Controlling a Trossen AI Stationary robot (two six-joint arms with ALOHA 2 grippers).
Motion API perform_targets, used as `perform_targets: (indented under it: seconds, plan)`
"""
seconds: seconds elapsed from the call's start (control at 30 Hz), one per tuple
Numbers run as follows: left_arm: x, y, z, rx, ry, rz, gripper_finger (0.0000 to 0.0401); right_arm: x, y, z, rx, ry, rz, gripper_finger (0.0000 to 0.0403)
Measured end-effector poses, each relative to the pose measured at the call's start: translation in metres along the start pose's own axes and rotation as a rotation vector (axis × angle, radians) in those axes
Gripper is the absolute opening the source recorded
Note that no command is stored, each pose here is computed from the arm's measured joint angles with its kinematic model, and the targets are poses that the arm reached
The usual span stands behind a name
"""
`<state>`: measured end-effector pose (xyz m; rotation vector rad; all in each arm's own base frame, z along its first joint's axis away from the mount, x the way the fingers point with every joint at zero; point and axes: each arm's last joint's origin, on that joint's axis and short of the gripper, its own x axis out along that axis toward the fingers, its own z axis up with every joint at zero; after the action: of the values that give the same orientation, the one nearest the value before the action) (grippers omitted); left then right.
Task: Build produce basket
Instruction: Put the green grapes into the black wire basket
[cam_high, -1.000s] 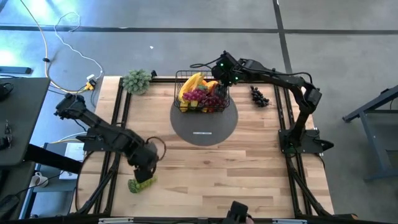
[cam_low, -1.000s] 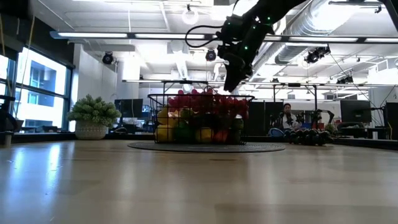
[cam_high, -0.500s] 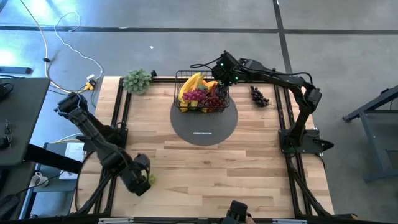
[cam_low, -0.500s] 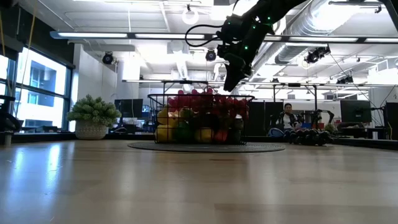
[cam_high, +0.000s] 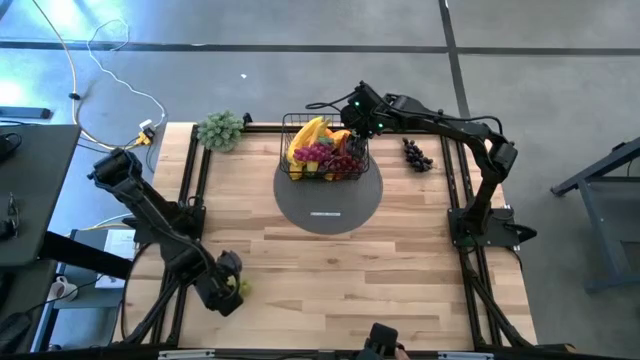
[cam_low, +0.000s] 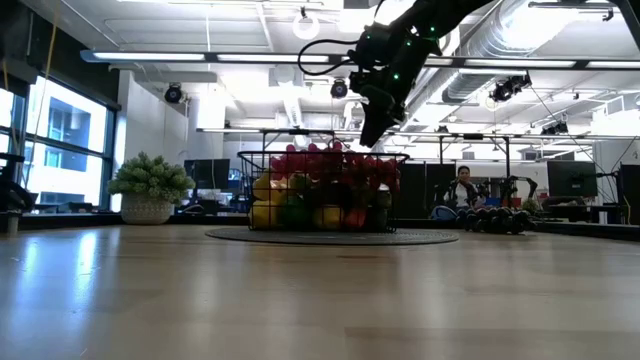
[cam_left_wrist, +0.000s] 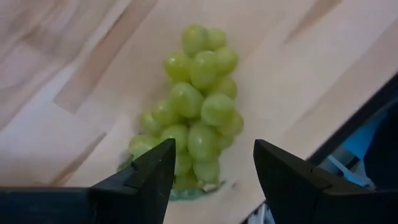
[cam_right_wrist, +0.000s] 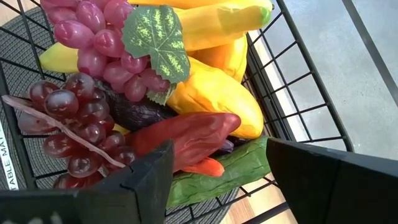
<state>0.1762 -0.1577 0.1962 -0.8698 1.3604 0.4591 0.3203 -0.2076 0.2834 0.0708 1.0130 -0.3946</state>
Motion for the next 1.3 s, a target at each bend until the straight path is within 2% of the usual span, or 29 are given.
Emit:
perform_targets:
  seconds: [0.3,0.67,0.8,1.07,1.3]
  plan:
    - [0.022,0.005,0.009,0.012,-0.004,-0.045,0.0207,0.000,0.000,0.000,0.000,0.002,0.001,0.0238]
    - [0.052,0.004,0.015,0.051,0.096,0.052,0.0202,0.000,0.000,0.000,0.001,0.002,0.001,0.0238]
    - [0.053,0.004,0.019,0.047,0.105,0.054,0.0163,0.000,0.000,0.000,0.001,0.002,0.000,0.0238]
    - [0.048,0.003,0.024,0.065,0.095,0.018,0.0029,0.000,0.000,0.000,0.001,0.002,0.000,0.0238]
    - [0.031,0.003,0.038,0.034,0.031,-0.052,0.0023,-0.003,-0.005,-0.001,0.012,-0.005,-0.010,0.0238]
